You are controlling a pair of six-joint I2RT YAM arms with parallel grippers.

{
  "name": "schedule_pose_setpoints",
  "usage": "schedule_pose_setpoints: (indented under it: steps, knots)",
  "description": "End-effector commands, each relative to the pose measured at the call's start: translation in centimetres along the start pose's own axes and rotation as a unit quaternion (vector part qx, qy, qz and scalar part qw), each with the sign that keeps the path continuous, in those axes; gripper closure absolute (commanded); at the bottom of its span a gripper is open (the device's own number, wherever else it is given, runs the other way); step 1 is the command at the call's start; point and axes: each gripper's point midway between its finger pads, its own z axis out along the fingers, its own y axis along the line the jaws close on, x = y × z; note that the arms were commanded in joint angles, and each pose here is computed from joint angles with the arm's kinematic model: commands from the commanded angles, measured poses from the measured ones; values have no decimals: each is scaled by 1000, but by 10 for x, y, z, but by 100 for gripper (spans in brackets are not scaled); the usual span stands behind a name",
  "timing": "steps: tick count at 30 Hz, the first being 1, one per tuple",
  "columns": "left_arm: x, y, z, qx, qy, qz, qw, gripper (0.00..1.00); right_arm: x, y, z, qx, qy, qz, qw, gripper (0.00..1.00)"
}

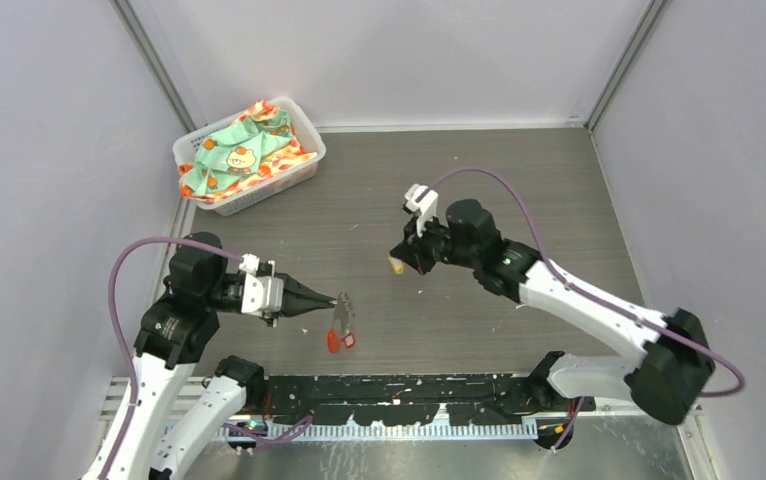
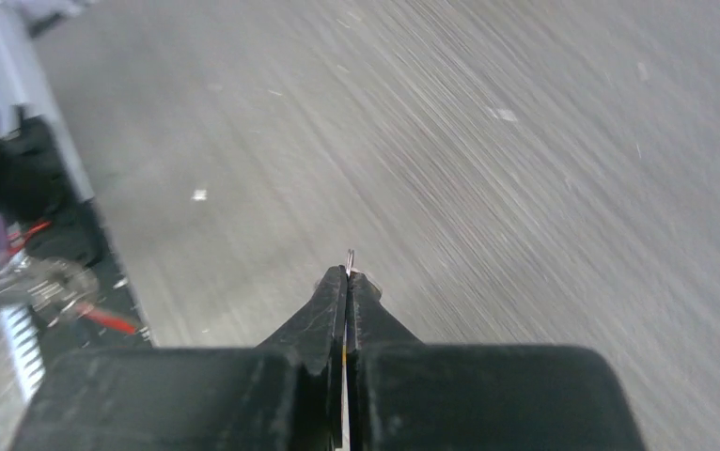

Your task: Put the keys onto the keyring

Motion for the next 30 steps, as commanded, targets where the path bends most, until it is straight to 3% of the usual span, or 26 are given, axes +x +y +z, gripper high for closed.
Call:
schedule_pose_setpoints:
  steps: [1, 10, 16, 30]
  knots:
    - [-14, -4, 2, 19, -23, -16, 999, 100, -38, 59, -43, -108, -89, -137, 981, 99]
    - [-22, -12, 3, 52, -38, -43, 997, 100, -71, 144, -112, -235, -127, -258, 929, 99]
    - [-27, -19, 2, 64, -47, -32, 996, 100, -90, 178, -136, -275, -142, -338, 889, 99]
    - [-31, -19, 0, 59, -59, 96, 992, 100, -81, 195, -141, -318, -50, -486, 812, 99]
